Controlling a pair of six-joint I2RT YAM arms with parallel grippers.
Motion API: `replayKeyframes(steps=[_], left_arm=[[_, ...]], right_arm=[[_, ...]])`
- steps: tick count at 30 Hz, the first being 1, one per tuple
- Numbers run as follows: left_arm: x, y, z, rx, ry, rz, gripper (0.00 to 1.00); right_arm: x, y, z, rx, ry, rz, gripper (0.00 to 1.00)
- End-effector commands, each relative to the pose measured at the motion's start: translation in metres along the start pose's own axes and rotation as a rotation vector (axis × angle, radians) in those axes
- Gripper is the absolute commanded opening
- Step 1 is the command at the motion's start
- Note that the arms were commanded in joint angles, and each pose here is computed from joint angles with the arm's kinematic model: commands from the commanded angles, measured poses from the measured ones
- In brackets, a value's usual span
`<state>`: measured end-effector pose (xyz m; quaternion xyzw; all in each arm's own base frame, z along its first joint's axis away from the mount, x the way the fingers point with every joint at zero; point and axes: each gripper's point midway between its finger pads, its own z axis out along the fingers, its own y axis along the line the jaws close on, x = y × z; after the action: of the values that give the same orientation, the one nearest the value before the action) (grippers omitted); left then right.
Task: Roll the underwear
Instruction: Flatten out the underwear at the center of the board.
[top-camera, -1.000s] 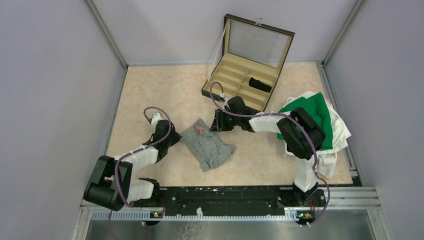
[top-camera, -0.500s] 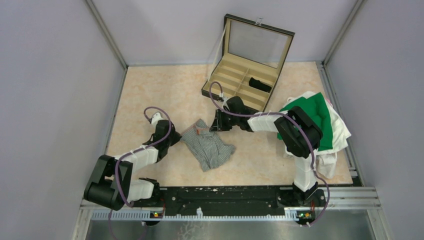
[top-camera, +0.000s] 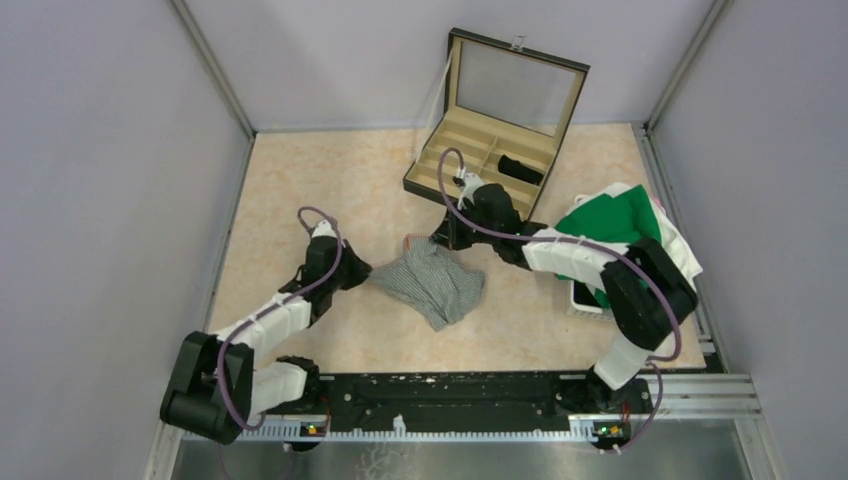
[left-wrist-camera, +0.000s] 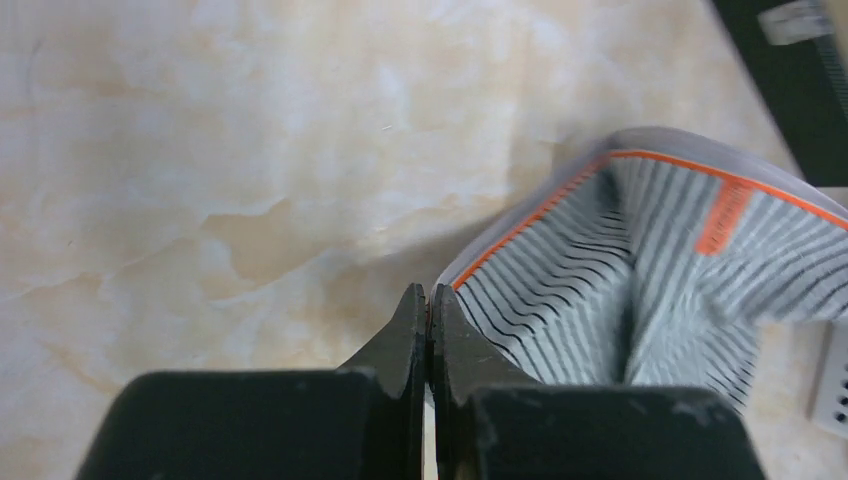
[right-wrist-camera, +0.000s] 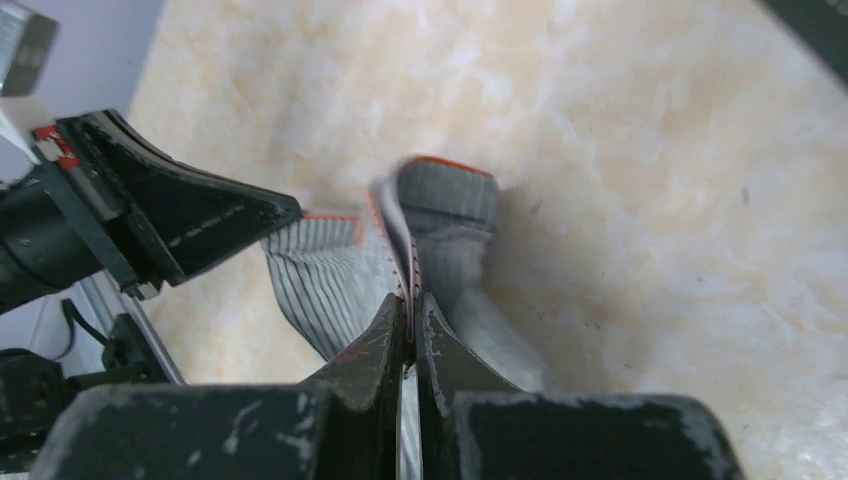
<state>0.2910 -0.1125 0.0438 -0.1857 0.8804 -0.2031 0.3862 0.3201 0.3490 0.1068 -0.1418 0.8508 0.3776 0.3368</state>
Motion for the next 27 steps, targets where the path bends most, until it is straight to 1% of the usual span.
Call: replayKeyframes(steps=[1, 7, 8, 11, 16, 22, 27], left_arm=[[-0.039, -0.057, -0.027, 0.213, -0.072, 0.090, 0.00], [-0.078, -0.090, -0.070, 0.301, -0.179, 0.135, 0.00], [-0.083, -0.093, -0.079, 0.306, -0.193, 0.141, 0.00], [-0.102, -0.104, -0.106, 0.323, -0.250, 0.149, 0.00], [-0.123, -0.109, -0.150, 0.319, -0.342, 0.182, 0.00], [-0.117, -0.105, -0.188, 0.324, -0.337, 0.281, 0.00], [-0.102, -0.113, -0.228, 0.402, -0.288, 0.331, 0.00]], right_arm=[[-0.050, 0.024, -0.044, 0.004, -0.180, -0.120, 0.00], [-0.075, 0.032, -0.099, 0.084, -0.247, -0.223, 0.00], [-0.072, 0.030, -0.109, 0.110, -0.225, -0.233, 0.00], [-0.076, 0.034, -0.140, 0.147, -0.231, -0.262, 0.00], [-0.069, 0.044, -0.188, 0.158, -0.230, -0.265, 0.00], [-0.041, 0.062, -0.233, 0.087, -0.171, -0.239, 0.00], [-0.014, 0.086, -0.270, -0.013, -0.093, -0.191, 0.00]])
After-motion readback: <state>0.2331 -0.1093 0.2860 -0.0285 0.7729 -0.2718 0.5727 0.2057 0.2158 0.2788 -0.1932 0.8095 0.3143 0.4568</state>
